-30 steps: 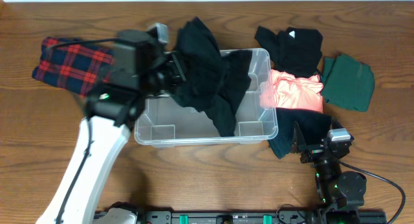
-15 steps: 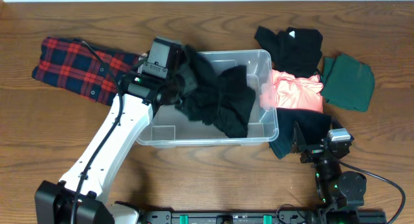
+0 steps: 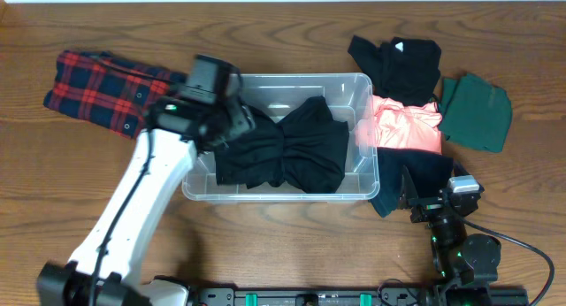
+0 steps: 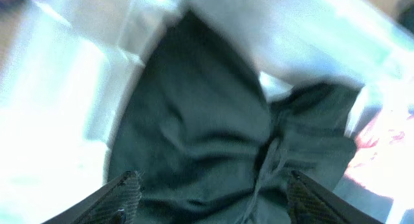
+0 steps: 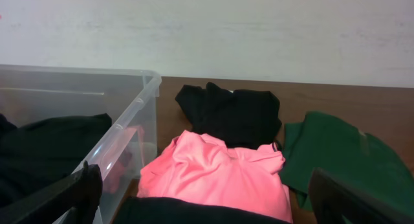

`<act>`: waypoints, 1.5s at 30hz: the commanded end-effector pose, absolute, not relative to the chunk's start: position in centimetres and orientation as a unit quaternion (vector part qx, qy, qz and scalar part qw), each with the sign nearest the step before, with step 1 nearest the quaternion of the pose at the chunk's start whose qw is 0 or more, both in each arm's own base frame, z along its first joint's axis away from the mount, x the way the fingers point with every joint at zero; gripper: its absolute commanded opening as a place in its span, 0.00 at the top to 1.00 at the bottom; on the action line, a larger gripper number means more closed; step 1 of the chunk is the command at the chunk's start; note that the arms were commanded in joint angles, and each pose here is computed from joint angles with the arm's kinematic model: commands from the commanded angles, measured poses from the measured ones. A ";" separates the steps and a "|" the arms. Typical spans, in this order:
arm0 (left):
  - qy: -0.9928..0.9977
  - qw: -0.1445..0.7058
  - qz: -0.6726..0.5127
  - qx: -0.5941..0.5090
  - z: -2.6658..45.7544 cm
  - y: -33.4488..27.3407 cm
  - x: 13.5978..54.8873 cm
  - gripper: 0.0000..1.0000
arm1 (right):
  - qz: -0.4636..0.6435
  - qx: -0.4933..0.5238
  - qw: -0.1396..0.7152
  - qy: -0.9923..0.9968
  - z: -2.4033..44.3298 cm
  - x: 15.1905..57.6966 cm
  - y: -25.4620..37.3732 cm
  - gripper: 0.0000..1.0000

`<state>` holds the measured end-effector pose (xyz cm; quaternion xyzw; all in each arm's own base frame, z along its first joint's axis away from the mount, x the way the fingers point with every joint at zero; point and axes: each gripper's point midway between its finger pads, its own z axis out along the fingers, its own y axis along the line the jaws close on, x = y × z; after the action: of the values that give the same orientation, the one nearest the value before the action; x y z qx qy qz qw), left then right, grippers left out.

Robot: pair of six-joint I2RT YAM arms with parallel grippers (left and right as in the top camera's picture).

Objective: Pack container
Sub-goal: 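Move the left gripper back to the red plaid shirt, then grasp the red plaid shirt with the left gripper and carry it into the bin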

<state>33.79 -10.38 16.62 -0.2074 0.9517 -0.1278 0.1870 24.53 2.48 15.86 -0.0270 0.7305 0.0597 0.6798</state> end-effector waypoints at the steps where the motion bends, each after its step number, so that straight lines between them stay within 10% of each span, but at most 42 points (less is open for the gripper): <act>1: 0.924 0.289 -0.137 -0.211 23.4 -6.1 35.3 0.23 | 0.062 -0.021 0.678 0.732 15.7 24.5 2.4 0.01; 12: 0.868 0.330 -0.120 -0.352 23.9 10.8 35.8 0.15 | 0.062 -0.021 0.678 0.732 15.7 24.5 2.4 0.01; 23: 0.823 0.284 -0.208 -0.446 13.4 20.9 39.5 0.14 | 0.062 -0.021 0.678 0.732 15.7 24.5 2.4 0.01; 42: 0.796 0.270 -0.301 -0.450 1.0 22.9 44.1 0.06 | 0.062 -0.021 0.678 0.732 15.7 24.5 2.4 0.01; 45: 0.797 0.265 -0.300 -0.453 0.3 22.9 44.0 0.18 | 0.062 -0.021 0.678 0.732 15.7 24.5 2.4 0.01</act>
<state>44.48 23.27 2.78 -0.4414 0.7960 -0.2947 0.2909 24.53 2.48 15.87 -0.0270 0.7303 0.0597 0.6799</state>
